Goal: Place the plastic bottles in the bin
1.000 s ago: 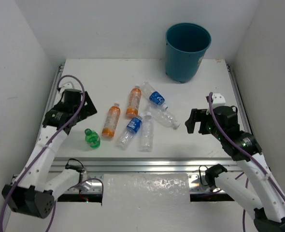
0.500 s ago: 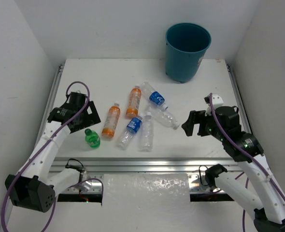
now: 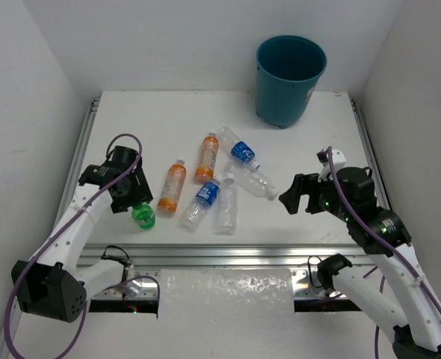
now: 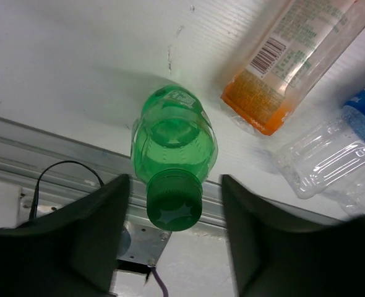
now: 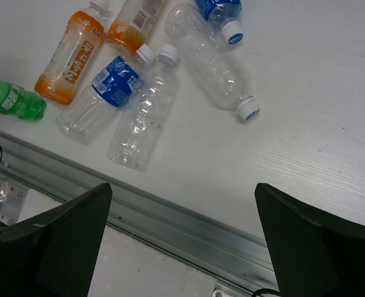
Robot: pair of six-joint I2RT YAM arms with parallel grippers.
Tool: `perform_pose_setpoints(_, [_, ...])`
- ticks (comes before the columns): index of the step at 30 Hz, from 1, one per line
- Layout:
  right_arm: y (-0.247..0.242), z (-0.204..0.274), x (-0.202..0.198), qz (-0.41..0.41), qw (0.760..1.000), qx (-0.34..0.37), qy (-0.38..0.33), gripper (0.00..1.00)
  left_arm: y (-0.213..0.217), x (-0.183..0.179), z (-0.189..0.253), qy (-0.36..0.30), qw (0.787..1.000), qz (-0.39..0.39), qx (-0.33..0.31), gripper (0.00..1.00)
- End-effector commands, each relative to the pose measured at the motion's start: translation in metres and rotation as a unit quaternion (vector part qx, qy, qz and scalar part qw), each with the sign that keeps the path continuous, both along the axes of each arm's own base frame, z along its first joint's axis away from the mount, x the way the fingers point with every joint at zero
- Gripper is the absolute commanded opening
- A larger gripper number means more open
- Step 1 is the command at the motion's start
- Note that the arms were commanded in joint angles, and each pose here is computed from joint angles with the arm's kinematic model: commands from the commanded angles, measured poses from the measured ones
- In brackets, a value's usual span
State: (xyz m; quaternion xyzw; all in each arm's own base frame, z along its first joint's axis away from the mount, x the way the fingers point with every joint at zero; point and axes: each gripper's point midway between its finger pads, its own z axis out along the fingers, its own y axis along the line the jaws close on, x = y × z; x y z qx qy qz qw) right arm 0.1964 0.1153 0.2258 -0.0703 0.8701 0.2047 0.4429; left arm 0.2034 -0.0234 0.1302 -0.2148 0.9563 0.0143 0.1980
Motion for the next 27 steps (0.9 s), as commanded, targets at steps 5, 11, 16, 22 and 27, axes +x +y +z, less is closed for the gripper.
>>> perform_pose_setpoints(5, [0.004, 0.01, 0.002, 0.012, 1.0, 0.01, -0.026, 0.99, -0.004, 0.001, 0.003, 0.009, 1.0, -0.006, -0.005, 0.33])
perform_pose_setpoints(11, [0.002, 0.01, 0.004, 0.005, 1.0, 0.006, -0.03, 0.99, -0.005, 0.001, 0.006, 0.008, 1.0, -0.012, -0.007, 0.04])
perform_pose_setpoints(16, [0.009, 0.006, 0.006, 0.018, 1.0, 0.011, -0.02, 0.99, -0.008, 0.011, 0.035, -0.026, 0.999, -0.02, -0.012, 0.0])
perform_pose_setpoints(22, [0.024, 0.001, 0.012, 0.047, 0.999, 0.026, -0.005, 0.99, -0.013, 0.019, 0.069, -0.084, 0.995, -0.047, -0.023, 0.0])
perform_pose_setpoints(27, [0.081, 0.024, 0.012, 0.204, 0.97, 0.11, -0.072, 0.99, -0.04, 0.014, 0.085, -0.11, 0.987, -0.094, -0.075, 0.0])
